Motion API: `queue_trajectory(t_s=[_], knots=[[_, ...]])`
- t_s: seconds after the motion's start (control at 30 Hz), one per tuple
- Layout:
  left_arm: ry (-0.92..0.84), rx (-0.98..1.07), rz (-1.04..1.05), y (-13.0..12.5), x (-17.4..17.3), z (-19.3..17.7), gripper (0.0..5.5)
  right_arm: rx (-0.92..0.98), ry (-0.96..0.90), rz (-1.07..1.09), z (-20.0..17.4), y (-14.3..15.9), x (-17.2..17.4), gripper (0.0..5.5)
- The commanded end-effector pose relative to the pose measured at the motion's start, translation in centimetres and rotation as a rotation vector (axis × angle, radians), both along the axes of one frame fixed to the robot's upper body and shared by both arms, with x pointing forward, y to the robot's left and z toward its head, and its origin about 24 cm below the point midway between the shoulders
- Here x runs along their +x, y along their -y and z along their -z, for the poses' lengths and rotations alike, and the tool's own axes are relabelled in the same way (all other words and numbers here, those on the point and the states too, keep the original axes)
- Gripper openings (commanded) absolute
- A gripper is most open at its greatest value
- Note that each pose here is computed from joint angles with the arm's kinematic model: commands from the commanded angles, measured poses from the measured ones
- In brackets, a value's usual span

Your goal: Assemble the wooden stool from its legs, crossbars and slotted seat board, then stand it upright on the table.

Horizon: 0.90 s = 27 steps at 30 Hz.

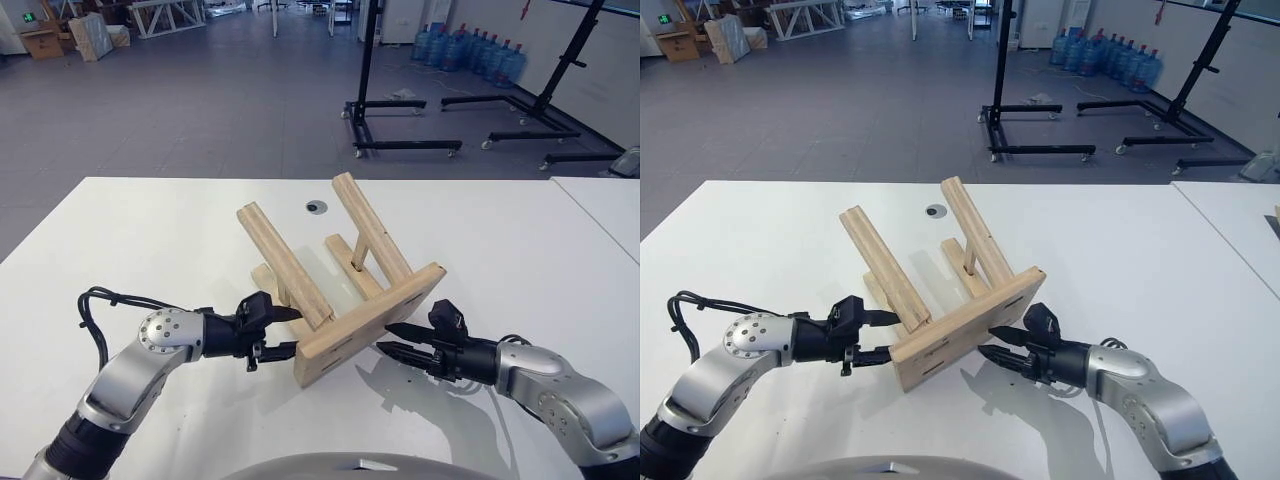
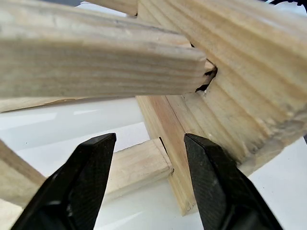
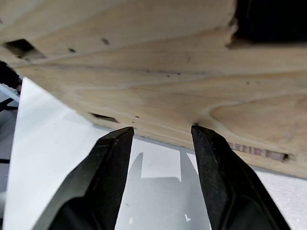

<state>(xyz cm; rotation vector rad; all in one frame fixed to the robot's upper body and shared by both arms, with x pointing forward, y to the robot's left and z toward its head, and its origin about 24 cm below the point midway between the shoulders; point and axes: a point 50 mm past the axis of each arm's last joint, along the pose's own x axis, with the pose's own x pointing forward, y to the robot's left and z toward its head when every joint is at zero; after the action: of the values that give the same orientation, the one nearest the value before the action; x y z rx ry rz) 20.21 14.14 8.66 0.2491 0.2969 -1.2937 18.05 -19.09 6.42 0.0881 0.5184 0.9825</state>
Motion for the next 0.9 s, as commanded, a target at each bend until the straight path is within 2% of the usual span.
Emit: queue_trajectory(t_s=[0.03,0.17,0.27,0.37,0.47,0.57,0.63,0.7,0.83,0.9], knots=[[0.036,0.017,-0.090,-1.6,1.6,-0.9,2.60,-0.001,0.019,-0.005,0.0,-0.4,-0.1,2.23],[-0.012,0.058,-0.039,-3.2,1.1,-1.1,2.60,0.026,0.031,-0.021,-0.1,-1.4,-0.2,2.23],[-0.094,0.140,0.018,-5.7,0.2,-1.3,2.60,0.030,0.031,-0.013,-0.1,-1.5,-0.2,2.23],[-0.060,0.200,-0.031,-7.9,1.7,-2.3,2.60,0.026,0.030,-0.006,0.0,-1.4,-0.3,2.23],[0.154,0.228,-0.273,-9.5,6.2,-4.0,2.60,0.040,0.042,-0.009,-0.2,-2.0,-0.2,2.23],[0.349,0.180,-0.659,-10.9,11.6,-5.7,2.60,0.045,0.046,-0.013,-0.3,-2.1,-0.1,2.23],[0.404,0.115,-0.790,-10.8,13.7,-6.3,2.60,0.045,0.046,-0.013,-0.3,-2.1,0.0,2.23],[0.423,0.081,-0.821,-10.2,15.1,-6.3,2.60,0.044,0.045,-0.020,-0.3,-2.2,0.1,2.23],[0.429,0.102,-0.710,-8.1,16.8,-5.7,2.60,0.047,0.046,-0.027,-0.3,-2.4,0.2,2.23],[0.435,0.107,-0.575,-6.5,16.6,-5.3,2.60,0.048,0.044,-0.031,-0.3,-2.4,0.3,2.23]])
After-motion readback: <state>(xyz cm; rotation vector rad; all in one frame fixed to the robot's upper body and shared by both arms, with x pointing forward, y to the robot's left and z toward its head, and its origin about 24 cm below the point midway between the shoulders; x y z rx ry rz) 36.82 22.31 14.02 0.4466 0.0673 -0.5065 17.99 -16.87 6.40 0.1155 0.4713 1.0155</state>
